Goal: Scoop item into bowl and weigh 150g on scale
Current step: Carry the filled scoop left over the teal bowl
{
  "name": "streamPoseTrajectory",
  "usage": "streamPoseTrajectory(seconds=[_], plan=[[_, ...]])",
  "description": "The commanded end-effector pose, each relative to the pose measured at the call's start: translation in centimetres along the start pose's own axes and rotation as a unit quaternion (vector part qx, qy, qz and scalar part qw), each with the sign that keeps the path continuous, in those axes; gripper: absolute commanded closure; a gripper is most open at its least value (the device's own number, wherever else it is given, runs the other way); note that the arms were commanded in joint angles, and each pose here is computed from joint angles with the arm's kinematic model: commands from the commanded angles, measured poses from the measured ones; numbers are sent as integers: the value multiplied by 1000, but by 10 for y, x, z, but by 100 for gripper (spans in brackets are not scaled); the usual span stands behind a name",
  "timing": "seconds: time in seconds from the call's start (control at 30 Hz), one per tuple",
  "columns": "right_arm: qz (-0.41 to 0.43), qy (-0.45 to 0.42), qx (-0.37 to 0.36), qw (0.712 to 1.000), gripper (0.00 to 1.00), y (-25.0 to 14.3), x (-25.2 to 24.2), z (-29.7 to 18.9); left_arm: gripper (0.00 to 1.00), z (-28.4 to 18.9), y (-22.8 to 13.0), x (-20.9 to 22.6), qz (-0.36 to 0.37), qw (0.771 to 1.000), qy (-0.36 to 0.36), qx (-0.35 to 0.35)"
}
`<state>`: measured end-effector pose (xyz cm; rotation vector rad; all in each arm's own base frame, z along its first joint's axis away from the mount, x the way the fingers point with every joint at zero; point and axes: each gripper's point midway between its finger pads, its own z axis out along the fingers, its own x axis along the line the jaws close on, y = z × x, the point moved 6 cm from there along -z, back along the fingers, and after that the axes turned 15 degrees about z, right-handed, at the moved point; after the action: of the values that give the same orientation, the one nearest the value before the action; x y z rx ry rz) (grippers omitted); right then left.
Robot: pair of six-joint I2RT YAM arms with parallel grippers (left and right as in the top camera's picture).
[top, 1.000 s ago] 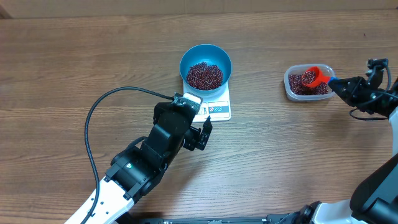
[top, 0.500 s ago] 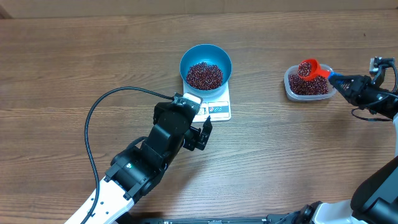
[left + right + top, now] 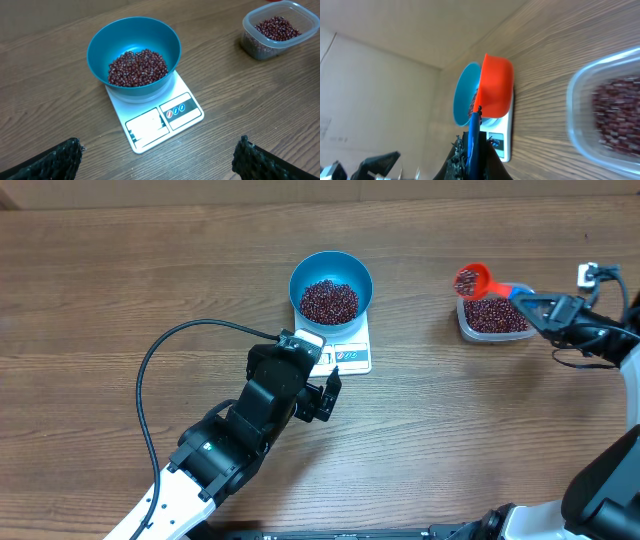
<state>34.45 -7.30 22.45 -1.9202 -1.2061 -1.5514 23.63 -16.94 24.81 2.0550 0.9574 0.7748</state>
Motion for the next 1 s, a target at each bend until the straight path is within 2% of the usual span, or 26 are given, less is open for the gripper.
streamPoseTrajectory(seconds=[0.0, 0.43, 0.67, 0.97], plan=[[-7, 22, 30, 999, 96, -9, 8, 17, 0, -5, 5, 2, -4, 1000, -1, -11], [-67, 57, 109, 990, 96, -34, 44, 81, 0, -5, 5, 2, -5, 1000, -1, -11], [-87, 62, 126, 986, 96, -43, 62, 108, 0, -5, 5, 2, -5, 1000, -1, -11], [-128, 29, 133, 982, 96, -61, 70, 141, 0, -5, 6, 2, -7, 1000, -2, -16]])
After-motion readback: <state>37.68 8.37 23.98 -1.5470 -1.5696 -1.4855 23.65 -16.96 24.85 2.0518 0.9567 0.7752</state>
